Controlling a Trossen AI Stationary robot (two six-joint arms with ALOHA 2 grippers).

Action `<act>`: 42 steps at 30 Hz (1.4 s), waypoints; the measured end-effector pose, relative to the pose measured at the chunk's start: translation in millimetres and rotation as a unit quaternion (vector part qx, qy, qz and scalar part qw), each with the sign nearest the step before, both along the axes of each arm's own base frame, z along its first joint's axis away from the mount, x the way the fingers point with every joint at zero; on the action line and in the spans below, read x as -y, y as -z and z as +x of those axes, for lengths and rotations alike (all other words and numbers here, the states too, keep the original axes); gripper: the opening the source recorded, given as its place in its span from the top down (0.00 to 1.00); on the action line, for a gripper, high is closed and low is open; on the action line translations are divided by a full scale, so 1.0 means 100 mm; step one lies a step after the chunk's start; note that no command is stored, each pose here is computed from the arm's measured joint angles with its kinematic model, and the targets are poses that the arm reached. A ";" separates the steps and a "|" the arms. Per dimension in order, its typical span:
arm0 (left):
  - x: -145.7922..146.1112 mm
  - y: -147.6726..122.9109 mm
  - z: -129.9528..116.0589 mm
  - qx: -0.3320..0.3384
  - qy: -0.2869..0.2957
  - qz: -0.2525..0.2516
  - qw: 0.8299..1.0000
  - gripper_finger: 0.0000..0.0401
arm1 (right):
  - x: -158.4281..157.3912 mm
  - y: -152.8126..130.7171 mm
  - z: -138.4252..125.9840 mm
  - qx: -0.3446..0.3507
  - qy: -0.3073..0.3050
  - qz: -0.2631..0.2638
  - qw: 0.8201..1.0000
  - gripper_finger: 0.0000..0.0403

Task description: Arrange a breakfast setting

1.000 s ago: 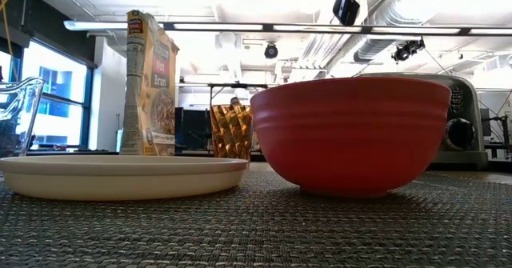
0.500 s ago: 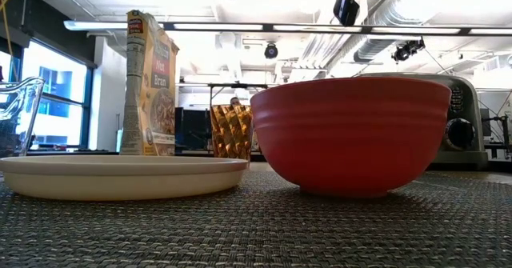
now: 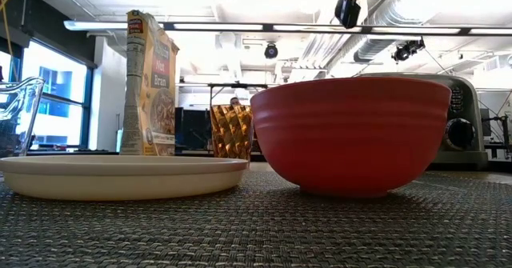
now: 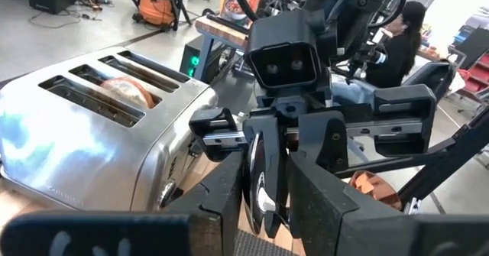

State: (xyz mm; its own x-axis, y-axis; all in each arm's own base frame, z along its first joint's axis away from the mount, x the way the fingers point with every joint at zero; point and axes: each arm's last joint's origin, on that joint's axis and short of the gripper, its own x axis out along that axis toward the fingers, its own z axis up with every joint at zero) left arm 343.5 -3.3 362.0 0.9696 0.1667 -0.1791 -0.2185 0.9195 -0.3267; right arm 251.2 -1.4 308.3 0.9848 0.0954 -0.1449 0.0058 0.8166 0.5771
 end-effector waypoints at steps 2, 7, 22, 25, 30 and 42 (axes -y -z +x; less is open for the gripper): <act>0.00 0.00 0.00 0.000 0.000 0.000 1.000 0.76 | 0.00 0.00 0.00 0.000 0.000 0.000 1.000 1.00; 0.00 0.00 0.00 0.002 -0.001 -0.008 1.000 0.76 | 0.00 -0.03 -0.05 -0.001 0.000 0.000 1.000 1.00; -0.05 -0.14 -0.12 0.019 -0.006 0.001 1.000 0.76 | 0.00 -0.11 -0.39 -0.045 0.026 0.007 0.999 1.00; -0.05 -0.15 -0.14 0.021 -0.005 0.009 1.000 0.76 | -0.05 -0.15 -0.49 -0.047 0.026 0.005 0.999 1.00; -0.05 -0.15 -0.14 0.019 -0.005 0.009 1.000 0.76 | -0.16 -0.18 -0.66 -0.053 0.031 -0.003 0.998 1.00; -0.05 -0.14 -0.14 0.016 -0.005 0.009 1.000 0.76 | -0.47 -0.08 -0.88 -0.110 0.101 0.019 0.989 1.00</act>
